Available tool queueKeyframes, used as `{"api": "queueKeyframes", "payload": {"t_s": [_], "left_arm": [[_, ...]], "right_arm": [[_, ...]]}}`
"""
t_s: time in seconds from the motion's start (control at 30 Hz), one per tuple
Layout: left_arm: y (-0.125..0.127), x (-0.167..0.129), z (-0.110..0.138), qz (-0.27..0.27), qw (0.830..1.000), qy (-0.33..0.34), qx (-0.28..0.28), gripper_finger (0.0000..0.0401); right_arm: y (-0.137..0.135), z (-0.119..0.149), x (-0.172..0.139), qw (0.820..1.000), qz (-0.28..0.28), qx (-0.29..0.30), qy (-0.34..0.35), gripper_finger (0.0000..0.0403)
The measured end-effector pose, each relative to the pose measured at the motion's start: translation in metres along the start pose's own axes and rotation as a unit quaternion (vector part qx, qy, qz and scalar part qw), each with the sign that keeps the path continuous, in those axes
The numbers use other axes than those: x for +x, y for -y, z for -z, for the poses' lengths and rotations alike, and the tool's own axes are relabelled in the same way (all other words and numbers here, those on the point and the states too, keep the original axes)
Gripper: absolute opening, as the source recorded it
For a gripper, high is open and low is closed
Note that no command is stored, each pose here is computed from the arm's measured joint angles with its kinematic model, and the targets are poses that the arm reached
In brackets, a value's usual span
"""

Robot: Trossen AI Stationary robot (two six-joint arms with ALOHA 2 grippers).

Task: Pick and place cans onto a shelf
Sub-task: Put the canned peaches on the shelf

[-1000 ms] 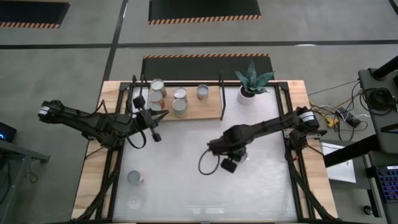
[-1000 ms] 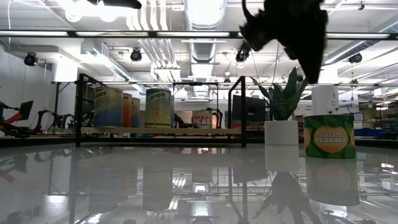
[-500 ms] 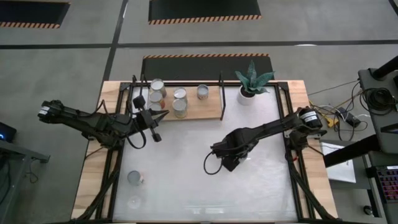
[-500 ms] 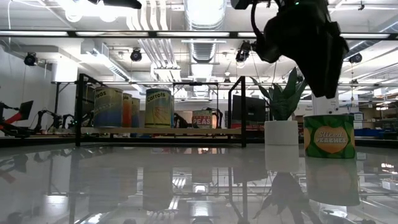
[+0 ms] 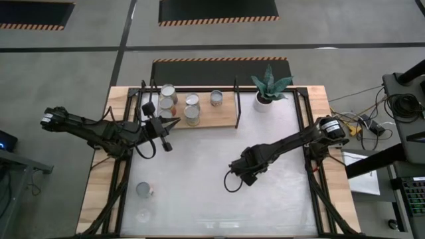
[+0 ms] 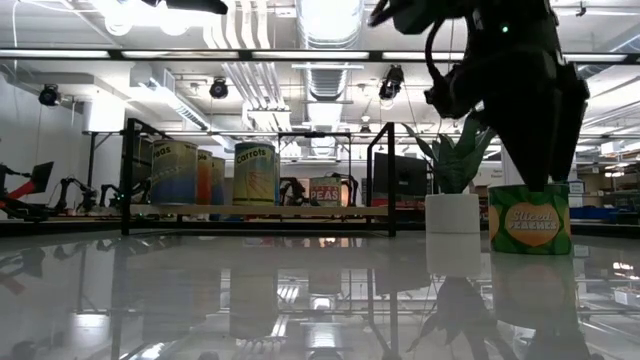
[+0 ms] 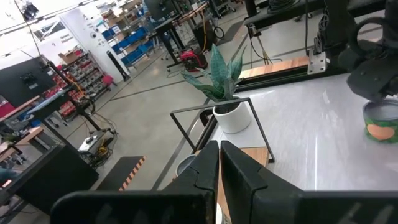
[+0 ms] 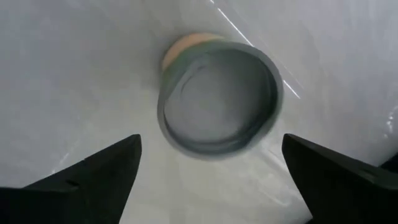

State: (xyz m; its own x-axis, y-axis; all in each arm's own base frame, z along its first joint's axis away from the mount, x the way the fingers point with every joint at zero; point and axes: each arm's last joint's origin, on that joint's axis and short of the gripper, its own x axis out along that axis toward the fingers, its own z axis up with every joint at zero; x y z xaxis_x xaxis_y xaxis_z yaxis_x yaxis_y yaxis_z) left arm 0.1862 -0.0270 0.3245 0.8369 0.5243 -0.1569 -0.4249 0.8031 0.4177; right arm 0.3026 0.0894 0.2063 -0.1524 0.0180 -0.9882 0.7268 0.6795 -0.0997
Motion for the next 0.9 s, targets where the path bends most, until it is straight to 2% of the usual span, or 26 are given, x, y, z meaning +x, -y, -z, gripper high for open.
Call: {"api": "queueKeyframes", "payload": {"t_s": [0.37,0.67,0.9], "left_arm": [[0.000,0.000,0.000,0.000,1.000,0.000,0.002,0.0000],[0.000,0.000,0.000,0.000,1.000,0.000,0.002,0.0000],[0.000,0.000,0.000,0.000,1.000,0.000,0.002,0.0000]], "right_arm": [[0.000,-0.004,0.024,0.999,-0.009,-0.002,0.044,0.0367],[0.000,-0.004,0.024,0.999,-0.006,0.000,0.048,0.0294],[-0.005,-0.008,0.009,0.998,-0.026,-0.011,0.055,0.0297]]}}
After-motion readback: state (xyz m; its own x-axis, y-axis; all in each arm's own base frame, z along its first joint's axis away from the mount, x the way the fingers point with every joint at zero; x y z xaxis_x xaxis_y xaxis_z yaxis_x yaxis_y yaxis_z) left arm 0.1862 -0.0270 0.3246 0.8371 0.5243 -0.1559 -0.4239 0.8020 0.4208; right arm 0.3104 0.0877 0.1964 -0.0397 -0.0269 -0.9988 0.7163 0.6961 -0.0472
